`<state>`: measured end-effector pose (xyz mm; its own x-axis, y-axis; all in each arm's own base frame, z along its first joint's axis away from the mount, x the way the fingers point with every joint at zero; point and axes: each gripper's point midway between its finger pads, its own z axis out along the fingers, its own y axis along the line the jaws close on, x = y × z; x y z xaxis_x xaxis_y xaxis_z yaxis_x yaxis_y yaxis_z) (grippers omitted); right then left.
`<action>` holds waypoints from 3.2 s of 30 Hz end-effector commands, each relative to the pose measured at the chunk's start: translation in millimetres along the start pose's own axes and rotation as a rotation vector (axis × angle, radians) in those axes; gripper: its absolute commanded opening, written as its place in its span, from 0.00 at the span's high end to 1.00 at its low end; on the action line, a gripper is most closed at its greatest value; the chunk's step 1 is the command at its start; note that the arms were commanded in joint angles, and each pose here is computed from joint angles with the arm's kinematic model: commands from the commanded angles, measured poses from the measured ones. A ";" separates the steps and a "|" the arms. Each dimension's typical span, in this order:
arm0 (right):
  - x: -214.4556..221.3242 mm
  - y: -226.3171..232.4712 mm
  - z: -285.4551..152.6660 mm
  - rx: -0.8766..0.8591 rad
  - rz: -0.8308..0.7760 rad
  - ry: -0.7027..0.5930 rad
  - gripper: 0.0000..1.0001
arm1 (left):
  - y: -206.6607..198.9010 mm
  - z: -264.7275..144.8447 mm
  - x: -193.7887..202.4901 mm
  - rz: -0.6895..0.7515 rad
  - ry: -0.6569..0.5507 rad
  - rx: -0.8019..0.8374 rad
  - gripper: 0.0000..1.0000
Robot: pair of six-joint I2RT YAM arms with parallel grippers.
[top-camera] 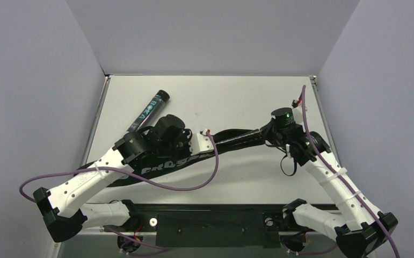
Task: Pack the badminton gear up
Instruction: Adjust the racket in the racket bag.
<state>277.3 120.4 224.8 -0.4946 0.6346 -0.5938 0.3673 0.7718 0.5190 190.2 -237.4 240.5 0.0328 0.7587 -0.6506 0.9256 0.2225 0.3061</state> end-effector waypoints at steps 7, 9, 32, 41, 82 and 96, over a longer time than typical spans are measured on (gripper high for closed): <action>13.3 -63.3 5.8 0.089 0.110 0.077 1.00 | 27.9 -19.3 -73.1 0.021 -0.306 -0.104 1.00; 12.6 -70.8 6.7 0.100 0.107 0.073 1.00 | 27.9 -19.9 -73.2 0.020 -0.307 -0.103 1.00; -74.2 -61.5 -55.5 0.123 0.047 -0.190 1.00 | 24.1 -18.3 -72.3 0.016 -0.304 -0.081 1.00; -88.1 -47.5 -60.1 0.087 0.049 -0.222 1.00 | 23.2 -18.2 -71.3 0.014 -0.302 -0.078 1.00; -33.3 -33.6 -40.6 0.073 0.011 -0.050 1.00 | 21.5 -17.3 -69.0 0.004 -0.304 -0.073 1.00; -82.0 -5.5 -84.6 -0.057 0.050 -0.145 1.00 | 20.9 -17.4 -67.9 -0.003 -0.302 -0.070 1.00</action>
<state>249.5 52.1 322.8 -0.3181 0.6840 -0.6565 0.3712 0.7270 0.5776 197.3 -263.2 262.8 0.0765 0.6490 -0.7569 0.9219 0.2431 0.3017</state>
